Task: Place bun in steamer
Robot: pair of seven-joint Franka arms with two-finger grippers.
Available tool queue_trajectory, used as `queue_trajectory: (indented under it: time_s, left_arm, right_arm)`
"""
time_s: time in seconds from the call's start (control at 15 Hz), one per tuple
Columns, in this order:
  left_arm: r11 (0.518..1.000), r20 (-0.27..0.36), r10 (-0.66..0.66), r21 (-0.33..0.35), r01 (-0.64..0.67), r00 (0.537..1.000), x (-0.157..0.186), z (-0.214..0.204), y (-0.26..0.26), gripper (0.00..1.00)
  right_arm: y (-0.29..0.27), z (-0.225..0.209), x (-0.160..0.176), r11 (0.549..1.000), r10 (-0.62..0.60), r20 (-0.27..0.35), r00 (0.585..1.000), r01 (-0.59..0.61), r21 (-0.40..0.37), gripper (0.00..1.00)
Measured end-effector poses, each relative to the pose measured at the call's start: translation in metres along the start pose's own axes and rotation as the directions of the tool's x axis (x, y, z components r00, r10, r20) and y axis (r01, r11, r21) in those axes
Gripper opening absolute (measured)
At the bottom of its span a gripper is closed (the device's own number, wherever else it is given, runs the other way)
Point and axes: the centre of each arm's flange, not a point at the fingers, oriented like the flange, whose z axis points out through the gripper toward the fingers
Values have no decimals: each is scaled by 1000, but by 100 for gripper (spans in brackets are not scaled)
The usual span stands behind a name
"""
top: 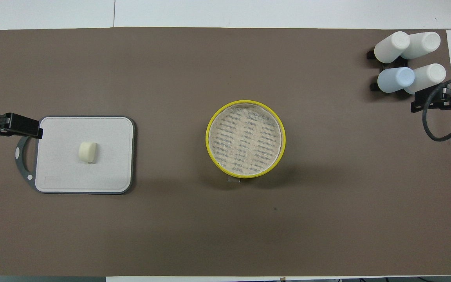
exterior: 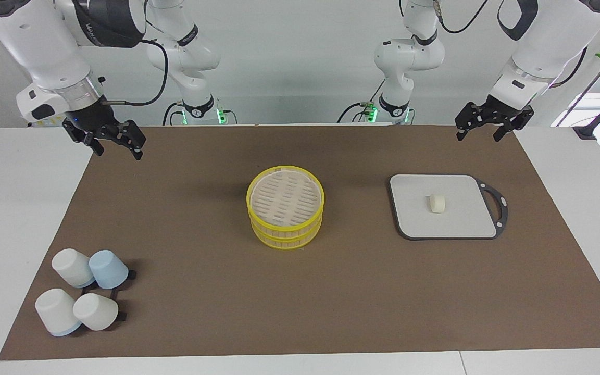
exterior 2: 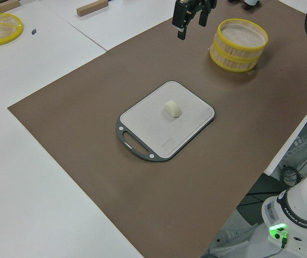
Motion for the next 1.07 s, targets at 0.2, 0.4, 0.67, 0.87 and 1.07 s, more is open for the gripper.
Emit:
queue_trajectory:
  time_s: [0.2,0.4,0.67,0.87,1.07]
  left_arm:
    - [1000,-1,0,0,0,1000,0,0,0,100]
    - [1000,-2,0,0,0,1000,0,0,0,100]
    - [1000,-3,0,0,0,1000,0,0,0,100]
    - [1000,-23,2,1,-2,1000,4,3,0,100]
    - [1000,-40,21,2,-21,999,10,29,-4,100]
  right_arm:
    - [0,0,0,1000,0,0,1000,0,0,100]
    - [0,0,0,1000,-1,1,1000,1,0,100]
    - [-11,3,-8,998,-70,48,996,70,0,100]
    - [-68,2,-19,986,-162,22,987,161,41,100]
    - [-165,5,-43,987,-152,-4,988,152,48,100]
